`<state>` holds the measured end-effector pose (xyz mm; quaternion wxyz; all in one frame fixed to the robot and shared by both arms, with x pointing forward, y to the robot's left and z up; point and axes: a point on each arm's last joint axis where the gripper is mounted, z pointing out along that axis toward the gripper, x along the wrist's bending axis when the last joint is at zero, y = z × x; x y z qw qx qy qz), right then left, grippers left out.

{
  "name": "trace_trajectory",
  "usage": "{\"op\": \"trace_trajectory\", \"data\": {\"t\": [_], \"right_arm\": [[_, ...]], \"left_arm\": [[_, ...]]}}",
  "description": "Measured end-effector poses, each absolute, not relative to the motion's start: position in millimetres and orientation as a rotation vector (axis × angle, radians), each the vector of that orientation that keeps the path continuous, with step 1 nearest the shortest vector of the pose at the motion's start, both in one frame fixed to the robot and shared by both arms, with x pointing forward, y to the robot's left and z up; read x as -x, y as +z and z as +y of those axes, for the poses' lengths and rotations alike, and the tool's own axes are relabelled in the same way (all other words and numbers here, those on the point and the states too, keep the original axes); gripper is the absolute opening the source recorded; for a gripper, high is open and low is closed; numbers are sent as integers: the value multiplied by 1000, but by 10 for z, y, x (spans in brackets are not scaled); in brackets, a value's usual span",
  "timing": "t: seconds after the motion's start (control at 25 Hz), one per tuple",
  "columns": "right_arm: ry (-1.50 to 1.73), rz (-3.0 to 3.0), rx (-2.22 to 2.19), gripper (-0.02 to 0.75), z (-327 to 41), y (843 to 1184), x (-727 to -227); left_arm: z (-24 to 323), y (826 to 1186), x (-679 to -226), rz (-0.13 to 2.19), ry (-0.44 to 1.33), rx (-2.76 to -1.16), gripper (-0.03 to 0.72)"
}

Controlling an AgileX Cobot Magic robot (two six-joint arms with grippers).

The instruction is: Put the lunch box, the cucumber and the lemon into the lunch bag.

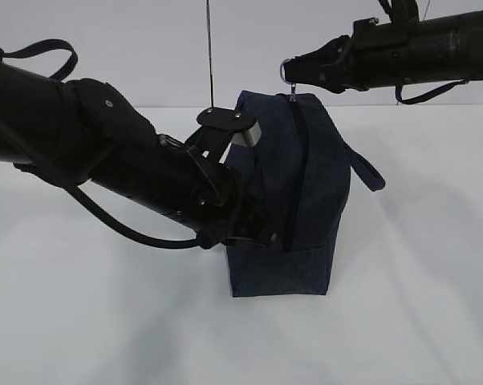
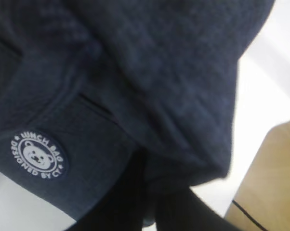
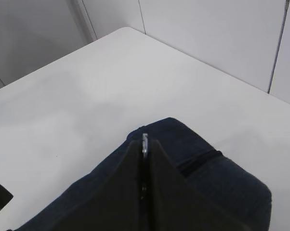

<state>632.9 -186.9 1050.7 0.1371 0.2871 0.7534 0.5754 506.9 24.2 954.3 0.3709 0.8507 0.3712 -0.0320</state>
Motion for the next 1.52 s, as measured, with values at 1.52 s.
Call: {"op": "trace_trajectory", "data": {"t": [1.52], "right_arm": [[1575, 2172, -906, 0, -1814, 9782, -7169]], "left_arm": [[441, 9793, -4842, 852, -137, -2419, -1]]}}
